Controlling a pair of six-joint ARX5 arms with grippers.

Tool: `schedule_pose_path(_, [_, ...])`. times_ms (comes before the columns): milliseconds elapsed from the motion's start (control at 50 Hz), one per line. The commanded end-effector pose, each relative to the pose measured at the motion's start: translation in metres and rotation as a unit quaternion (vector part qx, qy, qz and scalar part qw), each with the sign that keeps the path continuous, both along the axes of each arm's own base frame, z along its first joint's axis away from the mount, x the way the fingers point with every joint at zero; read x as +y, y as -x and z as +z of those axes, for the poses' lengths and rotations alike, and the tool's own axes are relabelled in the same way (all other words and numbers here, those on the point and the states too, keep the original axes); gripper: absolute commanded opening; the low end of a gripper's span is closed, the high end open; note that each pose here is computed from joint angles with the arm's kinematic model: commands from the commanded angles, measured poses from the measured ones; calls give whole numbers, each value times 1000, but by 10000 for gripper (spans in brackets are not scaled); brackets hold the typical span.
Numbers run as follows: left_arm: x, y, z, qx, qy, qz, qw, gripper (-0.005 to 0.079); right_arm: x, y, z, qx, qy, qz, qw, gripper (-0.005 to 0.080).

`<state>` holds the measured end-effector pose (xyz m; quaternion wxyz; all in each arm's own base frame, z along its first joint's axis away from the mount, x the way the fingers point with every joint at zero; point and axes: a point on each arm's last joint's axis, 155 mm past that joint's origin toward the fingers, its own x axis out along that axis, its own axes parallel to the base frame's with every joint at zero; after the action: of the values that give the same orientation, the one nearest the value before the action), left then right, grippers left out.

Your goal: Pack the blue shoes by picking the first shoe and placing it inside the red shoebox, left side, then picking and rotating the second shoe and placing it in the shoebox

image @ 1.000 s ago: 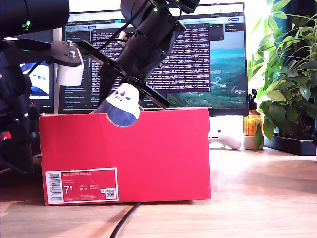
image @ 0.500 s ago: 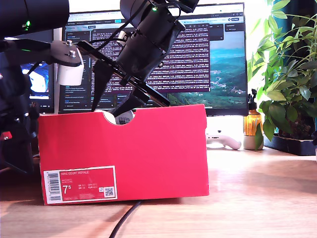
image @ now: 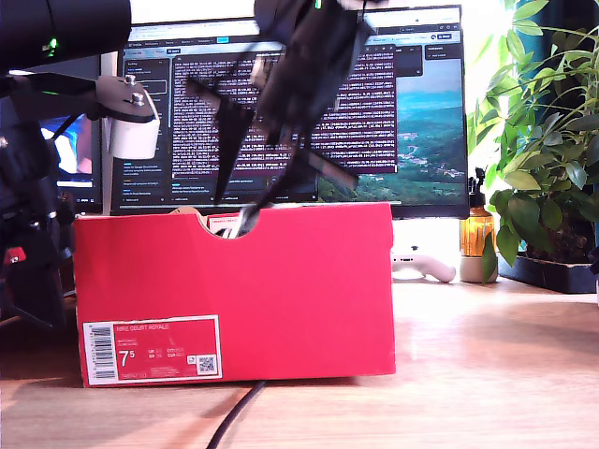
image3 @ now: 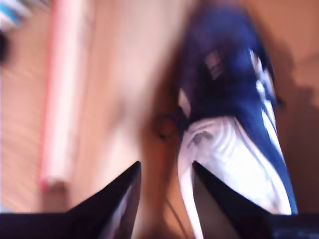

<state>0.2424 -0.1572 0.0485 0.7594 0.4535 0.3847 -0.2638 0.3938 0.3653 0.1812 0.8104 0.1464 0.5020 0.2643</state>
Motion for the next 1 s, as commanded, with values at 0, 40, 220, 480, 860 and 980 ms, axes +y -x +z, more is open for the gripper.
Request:
schedule_pose_path(0, [-4, 1, -3, 7, 4, -1, 1000, -17, 7, 8, 24, -22, -13, 14, 1000, 292])
schedule_pose_path(40, [-3, 1, -3, 7, 4, -1, 1000, -17, 9, 11, 23, -24, -9, 22, 999, 292])
schedule_pose_path(220, [-3, 1, -3, 7, 3, -1, 1000, -17, -9, 17, 5, -25, 56, 34, 998, 318])
schedule_pose_path(480, [-4, 1, -3, 8, 4, -1, 1000, -17, -39, 1, -3, -92, 153, 76, 981, 265])
schedule_pose_path(860, [-4, 1, -3, 8, 5, -1, 1000, -17, -54, -14, -50, -86, 229, 101, 964, -13])
schedule_pose_path(980, [-4, 1, -3, 8, 5, -2, 1000, -17, -61, -8, -75, -53, 253, 112, 960, -13])
